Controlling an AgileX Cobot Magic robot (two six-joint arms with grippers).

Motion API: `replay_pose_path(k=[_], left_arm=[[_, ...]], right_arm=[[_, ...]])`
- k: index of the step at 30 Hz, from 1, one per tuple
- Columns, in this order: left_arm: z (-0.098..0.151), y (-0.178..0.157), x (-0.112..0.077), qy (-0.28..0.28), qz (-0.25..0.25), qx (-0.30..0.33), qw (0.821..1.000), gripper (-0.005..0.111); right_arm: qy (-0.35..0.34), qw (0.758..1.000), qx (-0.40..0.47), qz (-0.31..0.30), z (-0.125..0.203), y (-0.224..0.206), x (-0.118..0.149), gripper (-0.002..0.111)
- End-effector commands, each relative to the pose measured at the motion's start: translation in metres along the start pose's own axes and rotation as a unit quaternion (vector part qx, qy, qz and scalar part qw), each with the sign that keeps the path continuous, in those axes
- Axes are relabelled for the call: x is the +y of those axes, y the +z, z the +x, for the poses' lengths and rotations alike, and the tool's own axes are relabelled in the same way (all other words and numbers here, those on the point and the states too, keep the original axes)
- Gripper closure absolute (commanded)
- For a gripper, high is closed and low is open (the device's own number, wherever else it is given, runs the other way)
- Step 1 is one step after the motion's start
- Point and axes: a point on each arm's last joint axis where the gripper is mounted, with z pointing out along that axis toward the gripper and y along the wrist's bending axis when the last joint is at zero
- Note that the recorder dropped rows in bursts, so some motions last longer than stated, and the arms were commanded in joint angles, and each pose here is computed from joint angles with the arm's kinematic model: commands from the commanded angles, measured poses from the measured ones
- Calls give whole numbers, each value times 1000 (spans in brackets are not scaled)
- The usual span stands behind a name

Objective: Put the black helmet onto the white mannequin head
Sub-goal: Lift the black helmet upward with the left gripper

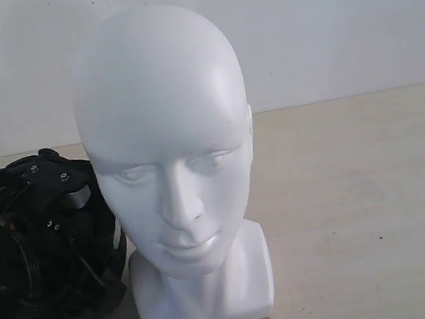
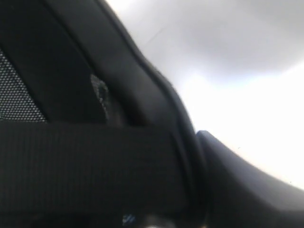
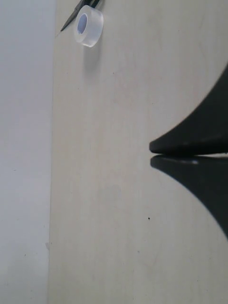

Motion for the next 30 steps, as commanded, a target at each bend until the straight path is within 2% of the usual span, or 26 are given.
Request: replay_pose_path(k=[1, 17, 23, 26, 30], left_arm=[[-2, 1, 1, 9, -6, -6, 1000, 54], [-2, 1, 1, 1, -7, -6, 1000, 54], [-1, 1, 1, 3, -7, -4, 1000, 50], [-1, 1, 0, 3, -6, -2, 1000, 56], [-1, 1, 0, 7, -5, -1, 1000, 80]], right_arm=[[-3, 1000, -4, 2, -1, 0, 0, 108], [-3, 1000, -4, 2, -1, 0, 0, 108], [-3, 1000, -4, 2, -1, 0, 0, 108], [-3, 1000, -4, 2, -1, 0, 0, 108], [-3, 1000, -4, 2, -1, 0, 0, 108]])
